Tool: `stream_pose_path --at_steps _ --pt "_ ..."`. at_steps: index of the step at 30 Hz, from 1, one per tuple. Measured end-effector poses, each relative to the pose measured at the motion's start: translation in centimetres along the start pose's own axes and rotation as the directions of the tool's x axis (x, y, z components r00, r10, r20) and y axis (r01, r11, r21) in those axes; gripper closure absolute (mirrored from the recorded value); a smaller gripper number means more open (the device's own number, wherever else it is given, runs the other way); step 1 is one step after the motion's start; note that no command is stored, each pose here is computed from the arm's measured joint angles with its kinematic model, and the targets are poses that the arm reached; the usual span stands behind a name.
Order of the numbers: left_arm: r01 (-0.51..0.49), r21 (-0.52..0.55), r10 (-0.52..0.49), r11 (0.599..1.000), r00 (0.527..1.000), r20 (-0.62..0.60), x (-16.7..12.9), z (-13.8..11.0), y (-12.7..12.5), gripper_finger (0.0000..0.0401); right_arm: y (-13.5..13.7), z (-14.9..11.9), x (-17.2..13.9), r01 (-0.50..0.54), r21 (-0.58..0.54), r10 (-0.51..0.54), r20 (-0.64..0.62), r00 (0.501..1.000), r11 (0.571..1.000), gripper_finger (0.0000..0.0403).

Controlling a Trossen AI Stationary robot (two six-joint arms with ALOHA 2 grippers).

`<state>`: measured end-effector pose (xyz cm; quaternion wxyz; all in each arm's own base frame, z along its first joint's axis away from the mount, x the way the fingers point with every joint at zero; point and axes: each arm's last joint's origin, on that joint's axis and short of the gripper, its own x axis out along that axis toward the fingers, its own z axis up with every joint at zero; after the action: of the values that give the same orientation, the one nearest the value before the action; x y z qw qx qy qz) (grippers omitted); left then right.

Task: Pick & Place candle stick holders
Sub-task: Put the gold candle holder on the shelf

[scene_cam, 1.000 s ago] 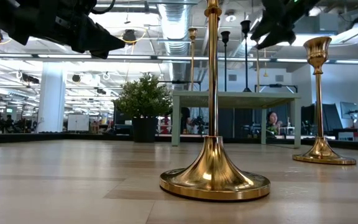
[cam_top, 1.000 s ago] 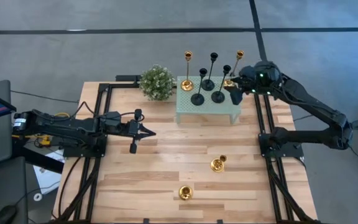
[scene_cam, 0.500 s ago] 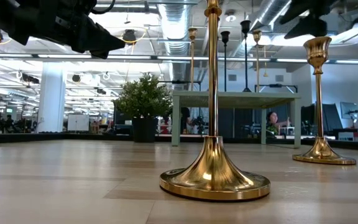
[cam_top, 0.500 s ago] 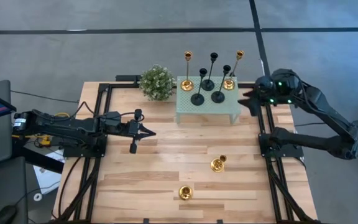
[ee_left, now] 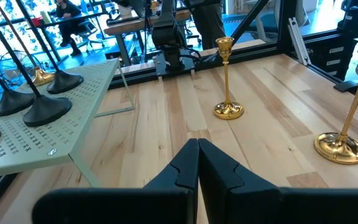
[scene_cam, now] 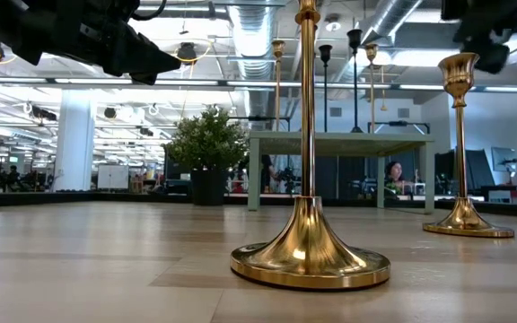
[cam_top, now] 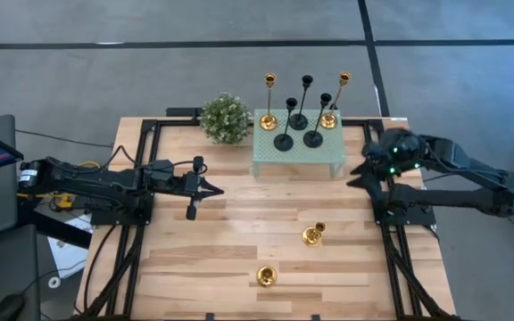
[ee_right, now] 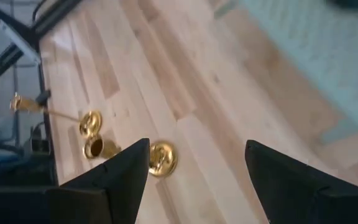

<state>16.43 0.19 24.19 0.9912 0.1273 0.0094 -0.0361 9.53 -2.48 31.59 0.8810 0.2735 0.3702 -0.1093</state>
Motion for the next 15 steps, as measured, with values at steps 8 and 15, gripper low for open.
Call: stream_pose_path --at_steps 8,15 --pt "0.0 0.0 0.0 1.0 1.0 0.0 0.0 0.0 0.0 0.0393 -0.5 -2.8 3.9 -0.008 0.017 0.009 -0.038 0.999 1.0 0.0148" --pt "0.0 0.0 0.0 1.0 1.0 0.0 0.0 0.0 0.0 0.0393 0.1 -4.1 5.8 0.003 -0.012 -0.004 -0.059 0.998 1.0 0.0148"
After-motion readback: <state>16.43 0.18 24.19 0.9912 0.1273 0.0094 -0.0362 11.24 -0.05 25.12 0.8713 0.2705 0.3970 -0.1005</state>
